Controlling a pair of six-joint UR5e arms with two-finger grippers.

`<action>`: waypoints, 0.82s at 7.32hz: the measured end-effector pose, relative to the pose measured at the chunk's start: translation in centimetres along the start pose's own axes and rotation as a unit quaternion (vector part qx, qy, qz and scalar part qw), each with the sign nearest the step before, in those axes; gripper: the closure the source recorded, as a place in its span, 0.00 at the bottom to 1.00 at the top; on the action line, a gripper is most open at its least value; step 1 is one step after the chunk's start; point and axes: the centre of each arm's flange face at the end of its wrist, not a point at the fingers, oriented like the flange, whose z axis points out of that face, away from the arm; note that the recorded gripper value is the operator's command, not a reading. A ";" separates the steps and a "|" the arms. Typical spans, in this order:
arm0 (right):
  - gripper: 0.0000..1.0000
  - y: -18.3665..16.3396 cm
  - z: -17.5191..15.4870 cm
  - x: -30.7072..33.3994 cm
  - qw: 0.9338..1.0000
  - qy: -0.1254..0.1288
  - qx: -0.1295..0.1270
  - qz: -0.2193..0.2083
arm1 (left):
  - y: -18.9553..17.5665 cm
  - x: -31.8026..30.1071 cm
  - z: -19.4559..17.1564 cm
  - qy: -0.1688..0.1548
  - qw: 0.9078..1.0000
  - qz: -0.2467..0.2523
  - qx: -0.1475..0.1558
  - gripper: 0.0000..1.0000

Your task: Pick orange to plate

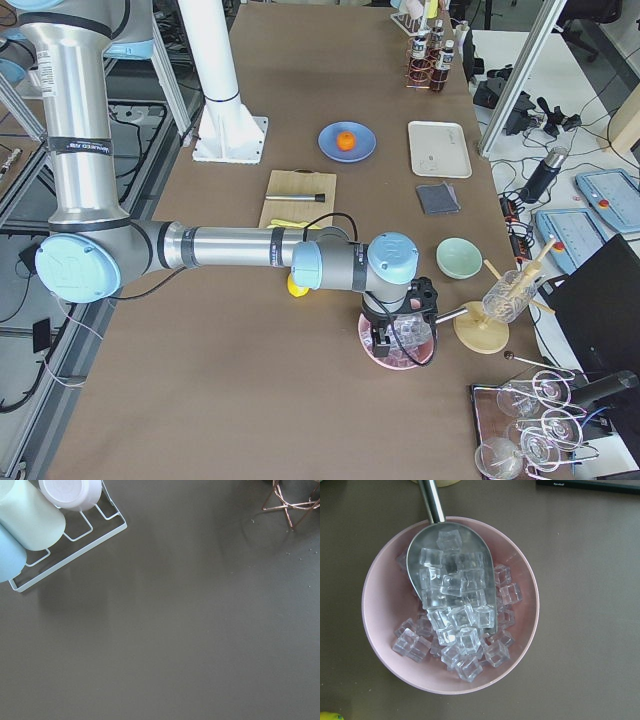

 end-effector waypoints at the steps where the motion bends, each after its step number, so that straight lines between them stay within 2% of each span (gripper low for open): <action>1: 0.00 -0.2 -0.2 -0.1 1.000 0.000 0.002 0.000 | -0.2 0.1 0.0 -0.001 1.000 0.000 0.001 0.02; 6: 0.00 -0.8 -0.6 -0.5 1.000 -0.001 0.006 0.001 | -0.8 0.2 -0.2 -0.004 1.000 -0.003 -0.001 0.02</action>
